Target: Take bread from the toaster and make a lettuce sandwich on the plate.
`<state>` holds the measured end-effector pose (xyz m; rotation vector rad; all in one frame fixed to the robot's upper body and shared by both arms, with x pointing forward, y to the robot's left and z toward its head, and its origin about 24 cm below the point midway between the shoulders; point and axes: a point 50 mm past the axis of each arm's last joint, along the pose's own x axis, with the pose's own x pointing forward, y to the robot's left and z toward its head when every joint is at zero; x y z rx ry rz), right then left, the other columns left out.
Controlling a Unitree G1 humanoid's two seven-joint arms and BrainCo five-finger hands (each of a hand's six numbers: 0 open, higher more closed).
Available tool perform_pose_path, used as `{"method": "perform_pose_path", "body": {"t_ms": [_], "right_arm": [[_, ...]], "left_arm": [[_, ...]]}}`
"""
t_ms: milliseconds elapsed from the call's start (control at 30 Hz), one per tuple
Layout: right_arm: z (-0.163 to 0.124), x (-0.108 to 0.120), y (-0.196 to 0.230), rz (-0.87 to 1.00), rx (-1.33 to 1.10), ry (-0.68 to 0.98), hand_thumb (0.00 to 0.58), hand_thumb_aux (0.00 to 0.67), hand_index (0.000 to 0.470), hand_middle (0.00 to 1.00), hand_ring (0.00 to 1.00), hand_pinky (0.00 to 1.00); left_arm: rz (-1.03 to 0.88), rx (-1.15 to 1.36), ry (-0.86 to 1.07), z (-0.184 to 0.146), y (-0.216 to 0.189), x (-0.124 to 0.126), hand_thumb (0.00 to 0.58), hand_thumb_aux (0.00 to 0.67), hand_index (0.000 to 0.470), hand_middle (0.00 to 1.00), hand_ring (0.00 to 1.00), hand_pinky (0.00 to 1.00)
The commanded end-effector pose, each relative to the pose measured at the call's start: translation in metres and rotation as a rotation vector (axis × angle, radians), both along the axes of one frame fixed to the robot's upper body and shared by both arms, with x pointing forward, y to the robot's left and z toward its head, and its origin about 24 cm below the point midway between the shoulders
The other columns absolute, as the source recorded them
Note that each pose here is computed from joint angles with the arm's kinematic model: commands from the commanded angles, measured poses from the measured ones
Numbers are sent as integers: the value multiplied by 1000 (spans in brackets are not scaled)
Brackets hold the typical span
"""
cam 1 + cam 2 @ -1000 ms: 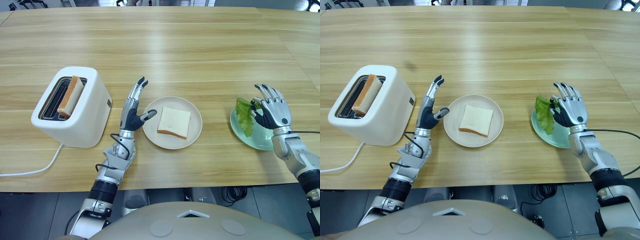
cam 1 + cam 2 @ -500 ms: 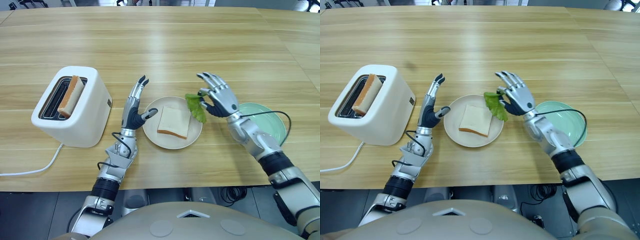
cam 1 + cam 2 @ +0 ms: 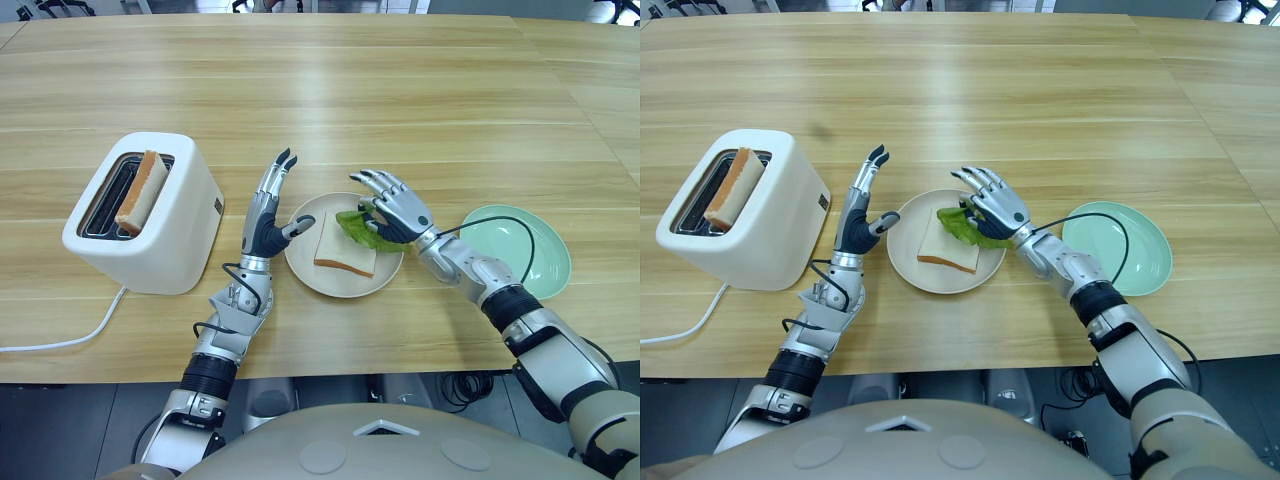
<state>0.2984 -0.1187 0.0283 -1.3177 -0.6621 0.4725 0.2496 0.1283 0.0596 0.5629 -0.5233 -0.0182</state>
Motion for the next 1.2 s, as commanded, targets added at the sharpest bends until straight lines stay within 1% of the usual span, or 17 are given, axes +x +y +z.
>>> {"method": "perform_pose_path", "body": {"t_ms": [33,333,467,633,667,700,733,867,967,1033,1133,1200], "right_arm": [[0,-1,8,42,-2,-8,580,670,460,0,0,0],[-6,0,27,88,-24,-22,580,670,460,0,0,0],[-2,4,30,78,-22,-61,580,670,460,0,0,0],[-6,4,30,78,-48,-45,580,670,460,0,0,0],[-8,4,28,71,-50,-41,565,562,386,0,0,0],[-9,4,26,63,-51,-39,565,562,386,0,0,0],[-9,4,25,56,-48,-39,0,0,0,0,0,0],[-7,3,18,38,-31,-49,0,0,0,0,0,0],[-3,2,15,37,-17,-56,0,0,0,0,0,0],[-2,0,14,40,-13,-58,0,0,0,0,0,0],[-2,-1,16,50,-14,-55,0,0,0,0,0,0],[-1,-3,15,49,-14,-56,0,0,0,0,0,0]], "left_arm": [[-5,5,17,-3,-1,2,0,0,0,0,0,0],[-15,2,10,-2,-3,4,0,0,0,0,0,0],[-18,-1,14,-3,-4,3,0,0,0,0,0,0],[-32,-5,22,-5,-8,1,0,0,0,0,0,0],[-35,-5,23,-5,-9,1,0,0,0,0,0,0],[-37,-5,22,-5,-9,1,0,0,0,0,0,0],[-37,-6,21,-5,-9,0,0,0,0,0,0,0],[-19,-8,-29,3,-3,-3,0,0,0,0,0,0],[31,10,-121,19,11,-9,0,0,0,0,0,0],[90,47,-188,33,28,-16,0,0,0,0,0,0],[228,138,-278,55,65,-29,0,0,0,0,0,0],[306,240,-329,68,87,-41,0,0,0,0,0,0]]}}
